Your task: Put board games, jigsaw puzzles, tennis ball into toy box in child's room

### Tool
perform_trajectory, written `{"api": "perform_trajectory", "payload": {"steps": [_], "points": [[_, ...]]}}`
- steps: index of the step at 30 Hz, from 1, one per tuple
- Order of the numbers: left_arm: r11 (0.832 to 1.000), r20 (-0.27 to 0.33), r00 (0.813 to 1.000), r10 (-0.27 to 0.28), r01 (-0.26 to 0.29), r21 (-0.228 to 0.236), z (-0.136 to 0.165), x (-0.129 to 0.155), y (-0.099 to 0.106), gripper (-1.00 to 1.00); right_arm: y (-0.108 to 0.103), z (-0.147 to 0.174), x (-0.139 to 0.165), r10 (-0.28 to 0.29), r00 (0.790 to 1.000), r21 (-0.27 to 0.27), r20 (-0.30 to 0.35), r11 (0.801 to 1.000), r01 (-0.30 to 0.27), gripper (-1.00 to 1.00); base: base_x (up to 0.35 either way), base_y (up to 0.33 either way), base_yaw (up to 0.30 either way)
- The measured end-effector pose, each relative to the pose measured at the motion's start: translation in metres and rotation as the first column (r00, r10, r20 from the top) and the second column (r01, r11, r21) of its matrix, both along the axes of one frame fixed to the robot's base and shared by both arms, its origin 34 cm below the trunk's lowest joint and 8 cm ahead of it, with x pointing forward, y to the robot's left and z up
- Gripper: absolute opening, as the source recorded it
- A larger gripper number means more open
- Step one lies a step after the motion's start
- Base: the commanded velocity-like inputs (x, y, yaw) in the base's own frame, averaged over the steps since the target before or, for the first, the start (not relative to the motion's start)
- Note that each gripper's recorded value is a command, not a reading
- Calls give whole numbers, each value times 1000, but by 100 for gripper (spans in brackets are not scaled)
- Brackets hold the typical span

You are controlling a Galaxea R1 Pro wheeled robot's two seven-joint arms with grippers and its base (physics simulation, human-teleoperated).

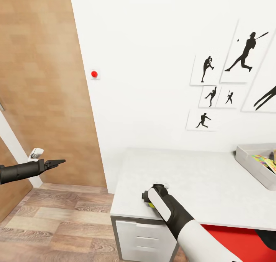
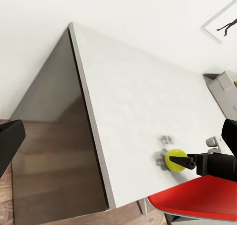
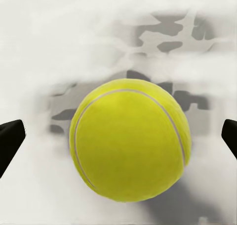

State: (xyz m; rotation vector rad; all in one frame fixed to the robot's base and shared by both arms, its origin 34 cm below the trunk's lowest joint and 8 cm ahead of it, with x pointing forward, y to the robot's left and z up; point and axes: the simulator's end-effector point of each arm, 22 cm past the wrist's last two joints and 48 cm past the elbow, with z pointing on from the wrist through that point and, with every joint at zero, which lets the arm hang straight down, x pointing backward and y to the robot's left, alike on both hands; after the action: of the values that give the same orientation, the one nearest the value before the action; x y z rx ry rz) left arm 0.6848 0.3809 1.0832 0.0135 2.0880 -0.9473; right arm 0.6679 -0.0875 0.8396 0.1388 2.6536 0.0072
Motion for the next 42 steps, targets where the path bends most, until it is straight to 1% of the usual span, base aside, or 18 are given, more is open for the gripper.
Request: {"api": "perform_trajectory", "payload": {"steps": [23, 31, 42], "points": [[1000, 1, 1000, 0, 0, 0, 2, 0, 0, 100, 0, 1, -1, -2, 1000, 0, 1, 1000, 2, 100, 0, 0, 0], [1000, 2, 1000, 0, 0, 0, 2, 0, 0, 100, 4, -2, -1, 10, 1000, 18, 2, 1000, -10, 100, 0, 0, 0], [1000, 2, 1000, -1, 1, 2, 2, 0, 0, 100, 2, -6, -2, 10, 1000, 13, -4, 1000, -10, 100, 0, 0, 0]]}}
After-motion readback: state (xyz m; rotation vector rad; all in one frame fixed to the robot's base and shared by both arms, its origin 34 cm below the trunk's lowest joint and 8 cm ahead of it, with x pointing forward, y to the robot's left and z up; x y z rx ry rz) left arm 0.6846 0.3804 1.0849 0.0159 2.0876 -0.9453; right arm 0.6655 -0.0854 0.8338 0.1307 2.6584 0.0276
